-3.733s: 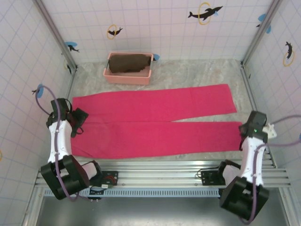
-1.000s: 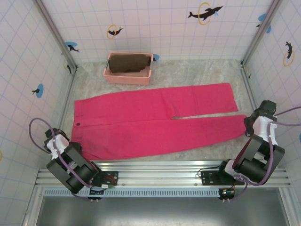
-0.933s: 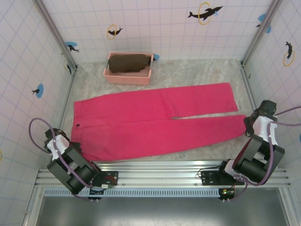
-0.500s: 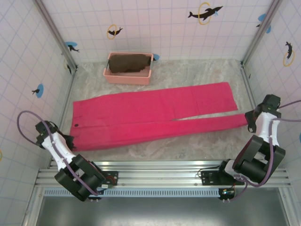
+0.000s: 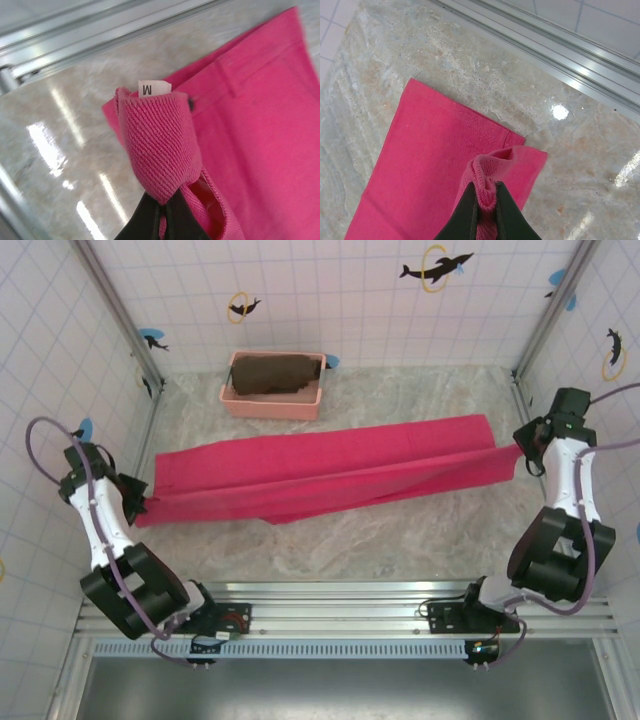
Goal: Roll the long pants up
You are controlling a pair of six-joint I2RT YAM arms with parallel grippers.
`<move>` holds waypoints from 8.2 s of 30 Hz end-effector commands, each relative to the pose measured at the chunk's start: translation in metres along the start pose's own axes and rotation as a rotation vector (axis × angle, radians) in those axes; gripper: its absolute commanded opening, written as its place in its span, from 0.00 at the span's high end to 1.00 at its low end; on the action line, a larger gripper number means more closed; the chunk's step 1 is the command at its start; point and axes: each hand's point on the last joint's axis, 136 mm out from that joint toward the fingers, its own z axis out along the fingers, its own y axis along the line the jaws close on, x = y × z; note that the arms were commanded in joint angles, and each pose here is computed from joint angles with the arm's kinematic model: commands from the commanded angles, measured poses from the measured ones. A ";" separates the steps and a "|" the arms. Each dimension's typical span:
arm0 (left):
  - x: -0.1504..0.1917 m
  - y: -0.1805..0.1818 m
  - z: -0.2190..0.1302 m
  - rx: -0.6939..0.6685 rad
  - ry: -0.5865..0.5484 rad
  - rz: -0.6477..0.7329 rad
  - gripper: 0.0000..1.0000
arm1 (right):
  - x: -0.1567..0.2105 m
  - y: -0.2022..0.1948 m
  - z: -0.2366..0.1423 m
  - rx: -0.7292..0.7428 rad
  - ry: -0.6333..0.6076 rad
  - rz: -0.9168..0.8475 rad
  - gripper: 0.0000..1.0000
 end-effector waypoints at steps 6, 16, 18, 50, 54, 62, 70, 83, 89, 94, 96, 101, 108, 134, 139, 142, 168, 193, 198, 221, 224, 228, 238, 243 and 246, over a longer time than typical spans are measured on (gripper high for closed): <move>-0.062 -0.056 0.005 -0.032 -0.209 0.034 1.00 | -0.044 0.014 0.023 0.063 -0.163 0.012 1.00; -0.074 -0.089 0.032 -0.058 -0.209 0.079 1.00 | -0.040 0.032 0.069 0.067 -0.116 -0.030 1.00; -0.075 -0.094 0.037 -0.061 -0.211 0.085 1.00 | -0.039 0.034 0.074 0.064 -0.114 -0.031 1.00; -0.108 -0.187 0.117 0.061 -0.198 0.075 0.02 | -0.071 0.133 0.145 -0.036 -0.121 -0.139 0.15; -0.113 -0.202 0.117 0.071 -0.194 0.086 0.02 | -0.071 0.139 0.141 -0.048 -0.109 -0.160 0.15; -0.103 -0.185 0.102 0.032 -0.196 0.143 0.02 | -0.039 0.130 0.141 -0.066 0.014 -0.202 0.15; -0.065 -0.151 0.102 0.007 -0.120 0.176 0.02 | 0.012 0.091 0.146 0.018 0.160 -0.180 0.19; -0.026 -0.108 0.106 -0.068 -0.038 0.250 0.03 | 0.058 0.026 0.137 0.136 0.270 -0.187 0.37; -0.023 -0.105 0.110 -0.076 -0.026 0.252 0.04 | 0.065 0.014 0.136 0.187 0.287 -0.201 0.39; -0.024 -0.107 0.111 -0.074 -0.026 0.260 0.04 | 0.066 0.007 0.137 0.207 0.287 -0.206 0.39; -0.024 -0.108 0.111 -0.070 -0.023 0.258 0.04 | 0.066 0.006 0.140 0.210 0.289 -0.203 0.40; -0.026 -0.111 0.110 -0.065 -0.026 0.263 0.05 | 0.070 0.003 0.150 0.221 0.293 -0.198 0.65; -0.024 -0.108 0.110 -0.077 -0.018 0.275 0.04 | 0.065 0.004 0.151 0.220 0.279 -0.199 0.97; -0.035 -0.118 0.093 -0.052 -0.048 0.278 0.05 | 0.059 -0.015 0.167 0.230 0.304 -0.171 0.67; -0.035 -0.116 0.089 -0.058 -0.051 0.285 0.05 | 0.061 -0.007 0.175 0.212 0.310 -0.178 0.77; -0.035 -0.114 0.088 -0.064 -0.054 0.285 0.05 | 0.061 -0.004 0.178 0.204 0.316 -0.180 0.84; -0.025 -0.104 0.087 -0.081 -0.051 0.278 0.05 | 0.047 0.000 0.159 0.230 0.311 -0.276 0.77; -0.022 -0.102 0.086 -0.081 -0.049 0.289 0.07 | 0.038 -0.005 0.127 0.244 0.269 -0.312 1.00; -0.022 -0.103 0.085 -0.080 -0.048 0.300 0.06 | 0.028 -0.016 0.093 0.255 0.212 -0.302 1.00; -0.028 -0.124 0.082 -0.047 -0.041 0.344 0.06 | 0.037 -0.052 0.081 0.318 0.285 -0.308 0.45; -0.024 -0.131 0.085 -0.034 -0.033 0.363 0.06 | 0.031 -0.001 0.080 0.176 0.280 -0.332 0.43; -0.017 -0.137 0.087 -0.030 -0.026 0.375 0.06 | 0.063 0.077 0.080 0.009 0.332 -0.438 0.34; -0.010 -0.132 0.085 -0.037 -0.026 0.383 0.06 | 0.232 0.221 0.062 -0.323 0.536 -0.647 0.01; -0.009 -0.128 0.081 -0.038 -0.030 0.382 0.06 | 0.297 0.258 0.032 -0.409 0.613 -0.744 0.01; -0.010 -0.129 0.077 -0.033 -0.038 0.378 0.06 | 0.328 0.268 0.016 -0.446 0.666 -0.779 0.01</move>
